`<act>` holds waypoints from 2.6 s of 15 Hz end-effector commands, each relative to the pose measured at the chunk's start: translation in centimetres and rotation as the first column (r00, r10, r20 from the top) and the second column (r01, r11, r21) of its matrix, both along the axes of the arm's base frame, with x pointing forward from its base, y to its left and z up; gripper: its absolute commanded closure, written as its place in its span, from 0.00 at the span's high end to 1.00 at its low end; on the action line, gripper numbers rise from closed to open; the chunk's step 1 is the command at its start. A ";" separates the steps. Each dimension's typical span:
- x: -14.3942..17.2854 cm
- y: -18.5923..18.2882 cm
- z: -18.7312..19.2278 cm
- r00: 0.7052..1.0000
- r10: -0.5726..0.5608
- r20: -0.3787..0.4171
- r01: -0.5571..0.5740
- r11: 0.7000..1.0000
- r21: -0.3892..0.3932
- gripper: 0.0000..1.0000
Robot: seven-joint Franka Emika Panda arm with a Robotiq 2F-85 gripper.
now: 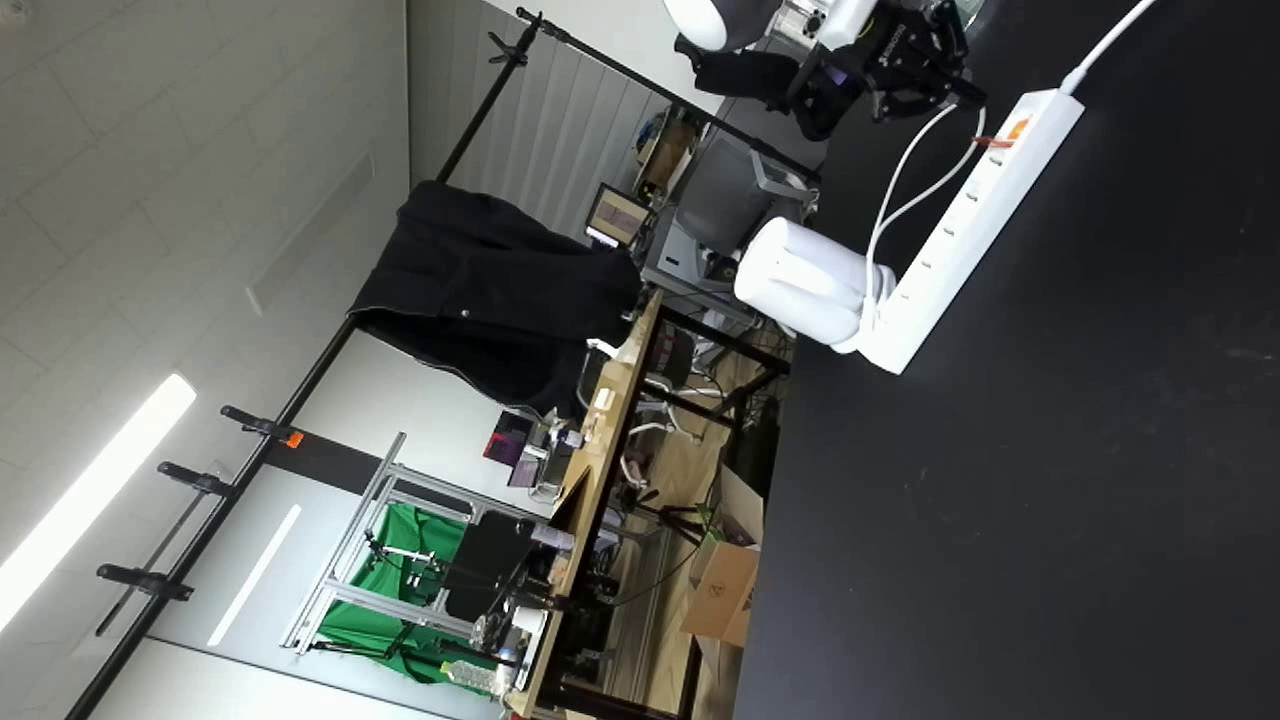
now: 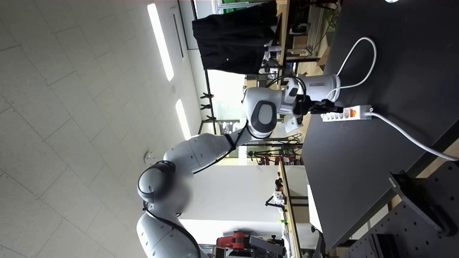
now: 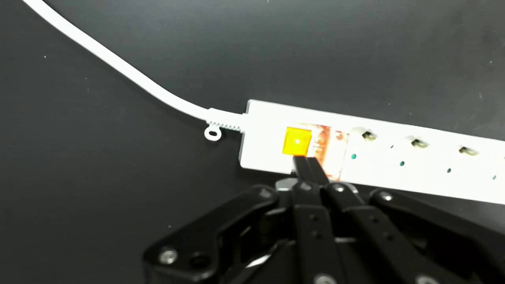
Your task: Turn off the switch on the adapter
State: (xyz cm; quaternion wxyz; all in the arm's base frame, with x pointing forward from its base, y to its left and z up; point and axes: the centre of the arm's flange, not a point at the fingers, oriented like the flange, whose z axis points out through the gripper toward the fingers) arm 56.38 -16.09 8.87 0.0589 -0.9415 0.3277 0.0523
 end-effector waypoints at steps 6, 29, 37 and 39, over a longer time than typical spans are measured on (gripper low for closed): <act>1.6 0.0 -2.5 0.996 -0.062 -0.062 0.062 0.998 -0.002 0.00; 0.9 2.1 -5.4 0.993 -0.085 -0.079 0.082 0.996 -0.033 0.00; -2.0 4.6 -5.5 0.999 -0.032 0.031 0.036 0.991 -0.131 0.00; -3.1 5.2 -5.4 0.997 -0.025 0.079 0.038 0.985 -0.166 0.00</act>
